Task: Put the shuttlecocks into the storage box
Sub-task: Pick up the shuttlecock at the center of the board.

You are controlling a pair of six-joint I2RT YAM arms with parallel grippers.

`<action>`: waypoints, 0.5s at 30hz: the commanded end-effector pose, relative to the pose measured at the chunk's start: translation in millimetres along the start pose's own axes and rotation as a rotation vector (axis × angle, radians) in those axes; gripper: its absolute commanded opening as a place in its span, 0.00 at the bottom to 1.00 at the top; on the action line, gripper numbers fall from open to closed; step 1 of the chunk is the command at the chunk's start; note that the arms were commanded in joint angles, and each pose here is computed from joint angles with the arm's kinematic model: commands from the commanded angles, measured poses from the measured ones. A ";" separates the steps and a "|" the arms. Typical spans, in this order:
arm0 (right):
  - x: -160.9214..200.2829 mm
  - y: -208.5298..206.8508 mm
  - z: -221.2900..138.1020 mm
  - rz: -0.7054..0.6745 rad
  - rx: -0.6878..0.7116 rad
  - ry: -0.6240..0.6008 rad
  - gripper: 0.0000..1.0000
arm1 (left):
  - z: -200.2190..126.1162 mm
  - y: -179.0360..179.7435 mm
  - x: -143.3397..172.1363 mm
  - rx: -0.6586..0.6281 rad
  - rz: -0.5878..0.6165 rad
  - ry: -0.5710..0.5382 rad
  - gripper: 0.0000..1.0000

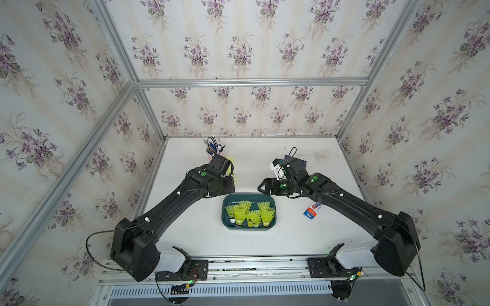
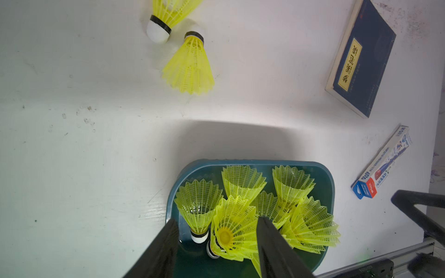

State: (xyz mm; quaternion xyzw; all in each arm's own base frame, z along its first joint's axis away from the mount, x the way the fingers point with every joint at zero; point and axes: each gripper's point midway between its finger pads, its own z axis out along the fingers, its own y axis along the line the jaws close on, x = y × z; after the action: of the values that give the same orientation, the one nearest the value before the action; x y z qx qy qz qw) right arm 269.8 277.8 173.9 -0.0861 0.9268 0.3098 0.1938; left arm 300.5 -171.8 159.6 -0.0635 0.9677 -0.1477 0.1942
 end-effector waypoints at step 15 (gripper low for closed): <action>-62.0 23.1 50.3 -0.052 -0.098 -0.010 0.82 | 76.3 46.5 -91.6 -0.018 0.147 -0.059 0.49</action>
State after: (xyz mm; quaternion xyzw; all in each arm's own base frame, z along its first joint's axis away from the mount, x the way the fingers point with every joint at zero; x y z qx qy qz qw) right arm 329.5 318.5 170.5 -0.1050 0.9165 0.3313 0.1980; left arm 393.0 -124.1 111.2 -0.0532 0.9693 -0.1099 0.2133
